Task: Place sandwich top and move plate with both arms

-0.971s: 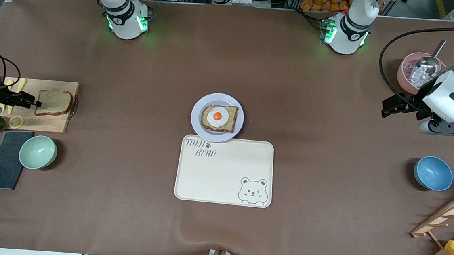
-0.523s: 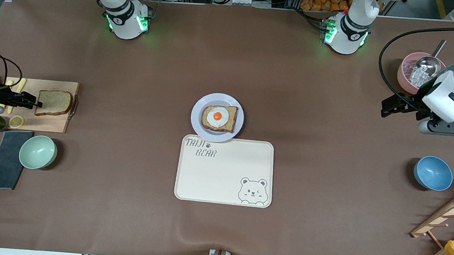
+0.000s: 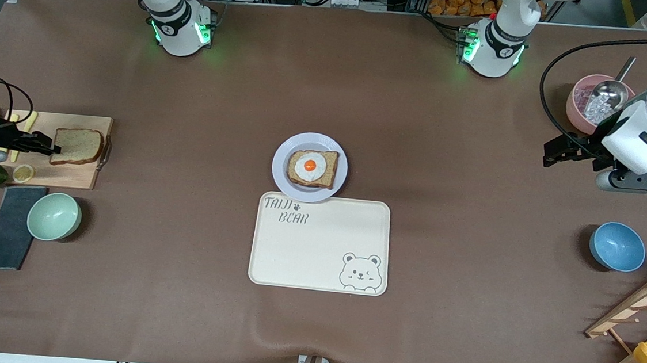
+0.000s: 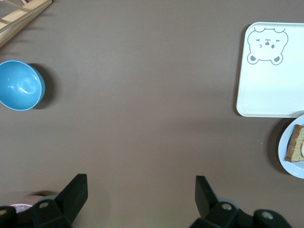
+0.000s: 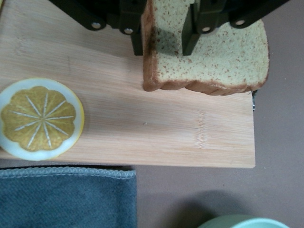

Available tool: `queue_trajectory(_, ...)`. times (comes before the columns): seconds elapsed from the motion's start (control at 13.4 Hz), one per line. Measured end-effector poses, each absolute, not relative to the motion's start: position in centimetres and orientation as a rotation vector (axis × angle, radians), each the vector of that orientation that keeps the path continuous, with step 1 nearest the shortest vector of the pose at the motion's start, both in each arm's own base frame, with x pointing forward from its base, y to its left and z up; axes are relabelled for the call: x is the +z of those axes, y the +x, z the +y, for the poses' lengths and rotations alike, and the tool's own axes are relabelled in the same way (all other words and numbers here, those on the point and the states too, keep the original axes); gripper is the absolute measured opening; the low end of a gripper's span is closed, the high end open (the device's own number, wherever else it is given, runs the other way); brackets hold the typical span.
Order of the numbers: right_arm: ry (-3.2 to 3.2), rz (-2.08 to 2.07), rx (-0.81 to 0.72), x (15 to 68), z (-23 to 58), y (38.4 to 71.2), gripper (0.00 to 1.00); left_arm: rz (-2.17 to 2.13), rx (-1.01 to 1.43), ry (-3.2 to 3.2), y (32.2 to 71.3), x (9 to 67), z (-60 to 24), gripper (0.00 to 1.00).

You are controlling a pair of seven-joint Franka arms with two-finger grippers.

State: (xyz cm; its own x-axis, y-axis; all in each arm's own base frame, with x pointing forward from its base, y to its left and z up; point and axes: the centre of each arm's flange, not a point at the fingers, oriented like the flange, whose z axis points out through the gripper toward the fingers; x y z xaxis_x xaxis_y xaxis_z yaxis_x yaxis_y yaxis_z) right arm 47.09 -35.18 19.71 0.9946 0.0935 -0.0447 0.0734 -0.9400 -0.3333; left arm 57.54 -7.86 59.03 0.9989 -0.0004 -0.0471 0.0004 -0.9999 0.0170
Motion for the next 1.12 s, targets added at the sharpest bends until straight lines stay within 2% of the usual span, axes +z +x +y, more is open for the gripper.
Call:
queue_trajectory(0.52, -2.815, -0.124, 0.068, 19.73, -35.41, 47.18, 0.39, 0.0, -0.074, 3.124, 57.54, 59.03, -7.86, 1.0)
queue_trajectory(0.67, -2.817, -0.126, 0.066, 19.65, -35.44, 47.18, 0.36, 0.0, -0.074, 3.124, 57.54, 59.03, -7.86, 1.0)
queue_trajectory(0.75, -2.817, -0.126, 0.067, 19.59, -35.42, 47.16, 0.3, 0.0, -0.074, 3.124, 57.55, 59.02, -7.86, 1.0)
queue_trajectory(0.9, -2.816, -0.126, 0.067, 19.53, -35.4, 47.13, 0.27, 0.0, -0.074, 3.124, 57.55, 59.01, -7.86, 1.0)
queue_trajectory(1.12, -2.815, -0.126, 0.068, 19.5, -35.39, 47.12, 0.28, 0.0, -0.075, 3.124, 57.56, 58.98, -7.86, 1.0)
